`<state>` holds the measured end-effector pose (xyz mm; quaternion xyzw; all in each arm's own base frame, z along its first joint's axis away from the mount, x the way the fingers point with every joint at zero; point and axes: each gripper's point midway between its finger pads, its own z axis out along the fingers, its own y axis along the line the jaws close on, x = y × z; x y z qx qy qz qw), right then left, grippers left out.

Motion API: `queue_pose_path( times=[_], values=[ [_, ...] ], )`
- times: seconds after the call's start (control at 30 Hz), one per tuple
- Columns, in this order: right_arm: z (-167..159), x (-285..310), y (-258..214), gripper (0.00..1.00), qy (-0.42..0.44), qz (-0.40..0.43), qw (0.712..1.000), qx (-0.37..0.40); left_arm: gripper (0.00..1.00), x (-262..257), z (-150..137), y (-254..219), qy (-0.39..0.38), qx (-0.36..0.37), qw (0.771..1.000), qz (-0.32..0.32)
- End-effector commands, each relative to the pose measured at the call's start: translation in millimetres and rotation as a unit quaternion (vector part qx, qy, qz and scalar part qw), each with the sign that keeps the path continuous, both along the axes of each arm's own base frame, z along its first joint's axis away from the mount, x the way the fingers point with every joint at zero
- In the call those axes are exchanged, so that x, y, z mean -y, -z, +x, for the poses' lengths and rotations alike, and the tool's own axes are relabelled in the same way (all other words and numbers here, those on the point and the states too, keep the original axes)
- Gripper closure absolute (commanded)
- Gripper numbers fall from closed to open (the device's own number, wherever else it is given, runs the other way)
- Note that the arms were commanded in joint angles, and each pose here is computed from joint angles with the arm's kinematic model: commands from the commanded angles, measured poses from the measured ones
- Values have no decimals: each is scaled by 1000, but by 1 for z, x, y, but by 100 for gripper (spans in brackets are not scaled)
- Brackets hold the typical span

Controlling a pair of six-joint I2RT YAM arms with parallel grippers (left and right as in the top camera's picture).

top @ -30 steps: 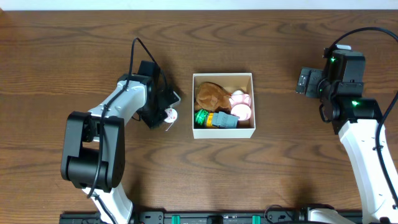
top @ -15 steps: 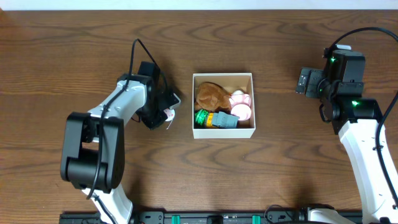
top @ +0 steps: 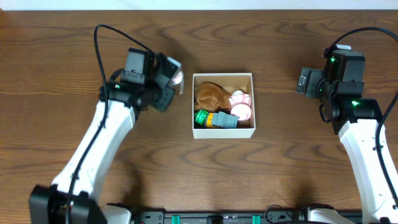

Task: Pack container
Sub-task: 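Carry the rattle drum with the left gripper into the box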

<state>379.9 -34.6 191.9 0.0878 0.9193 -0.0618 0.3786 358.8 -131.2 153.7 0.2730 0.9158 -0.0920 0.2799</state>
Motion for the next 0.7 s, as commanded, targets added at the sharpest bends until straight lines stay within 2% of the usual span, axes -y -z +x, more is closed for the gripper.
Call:
queue_pose_path(
  times=[0.0,0.2,0.37,0.53,0.67],
  values=[
    [1,0,0,1,4,4,1000,1,94,47,-15,-22,-13,-27,994,-106],
    [1,0,0,1,4,4,1000,1,94,102,-42,-16,65,-38,992,-106],
    [1,0,0,1,4,4,1000,1,94,133,-60,-6,174,-13,982,-70],
    [1,0,0,1,4,4,1000,1,94,147,-73,7,284,19,958,-20],
    [1,0,0,1,4,4,1000,1,94,145,-71,20,356,51,932,32]
  ],
)
